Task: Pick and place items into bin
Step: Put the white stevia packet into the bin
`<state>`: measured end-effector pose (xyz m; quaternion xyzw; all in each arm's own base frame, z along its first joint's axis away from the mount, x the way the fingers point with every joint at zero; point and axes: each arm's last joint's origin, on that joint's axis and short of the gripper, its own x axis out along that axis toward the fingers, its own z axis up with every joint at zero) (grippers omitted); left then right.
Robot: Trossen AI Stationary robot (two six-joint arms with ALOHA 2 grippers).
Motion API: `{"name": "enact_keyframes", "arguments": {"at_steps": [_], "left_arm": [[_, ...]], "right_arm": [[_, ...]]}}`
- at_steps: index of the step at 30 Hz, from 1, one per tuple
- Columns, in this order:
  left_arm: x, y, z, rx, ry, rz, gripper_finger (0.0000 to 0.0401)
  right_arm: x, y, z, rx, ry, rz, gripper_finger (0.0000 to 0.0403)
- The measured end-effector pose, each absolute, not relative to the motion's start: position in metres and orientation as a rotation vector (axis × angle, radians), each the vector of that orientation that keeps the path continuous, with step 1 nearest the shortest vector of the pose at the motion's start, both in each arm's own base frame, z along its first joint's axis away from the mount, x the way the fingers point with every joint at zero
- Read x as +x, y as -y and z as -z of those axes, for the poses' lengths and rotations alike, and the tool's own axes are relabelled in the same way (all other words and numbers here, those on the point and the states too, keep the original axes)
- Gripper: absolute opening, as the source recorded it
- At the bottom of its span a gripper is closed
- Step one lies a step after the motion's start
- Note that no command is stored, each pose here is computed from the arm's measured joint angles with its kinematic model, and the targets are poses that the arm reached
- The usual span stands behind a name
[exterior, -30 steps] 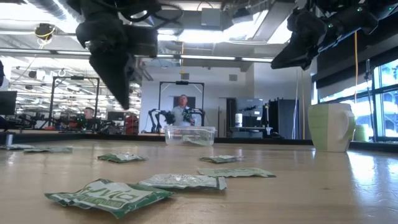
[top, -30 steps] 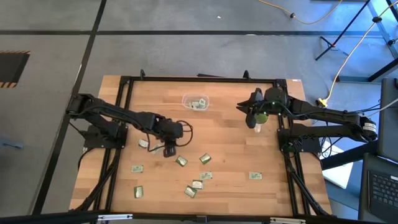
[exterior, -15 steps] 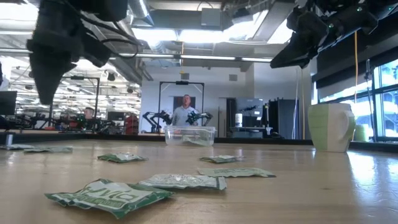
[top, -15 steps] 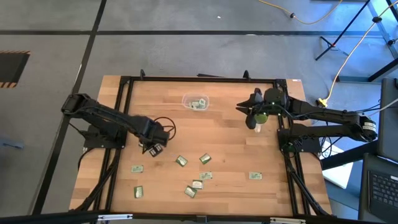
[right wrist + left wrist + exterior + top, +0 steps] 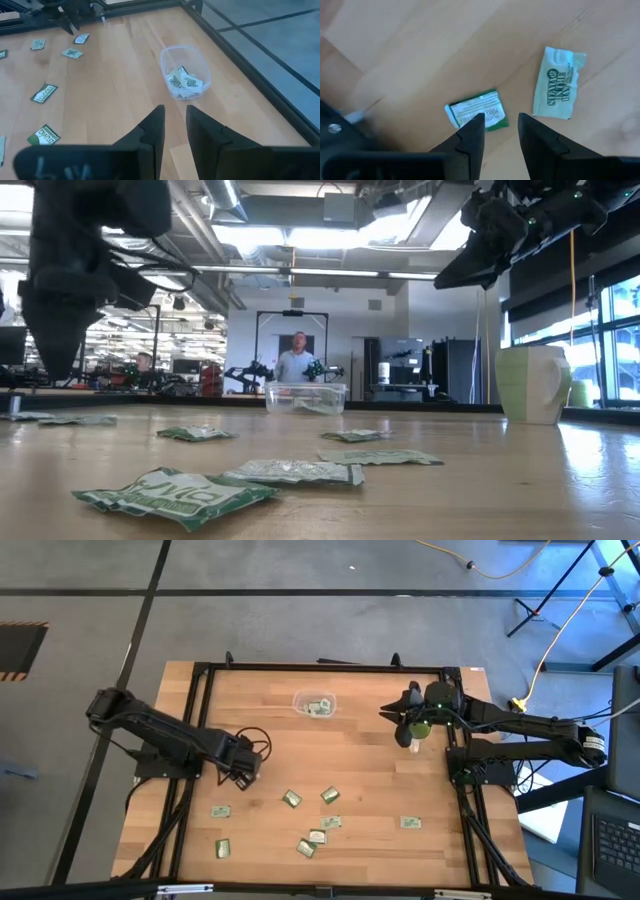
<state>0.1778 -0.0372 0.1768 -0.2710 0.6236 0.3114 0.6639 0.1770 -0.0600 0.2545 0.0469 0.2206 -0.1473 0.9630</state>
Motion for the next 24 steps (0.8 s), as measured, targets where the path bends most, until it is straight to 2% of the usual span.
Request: {"name": "enact_keyframes", "arguments": {"at_steps": [9,24], "left_arm": [[0.156,0.033,-0.155,-0.658,-1.465,-0.763,0.0112],[0.154,0.041,-0.154,-0.592,-1.473,-0.696,0.0111]], "right_arm": [[0.177,0.06,-0.255,0.106,-0.44,0.301,0.0083],[0.177,0.06,-0.255,0.18,-0.43,0.318,0.0083]]}}
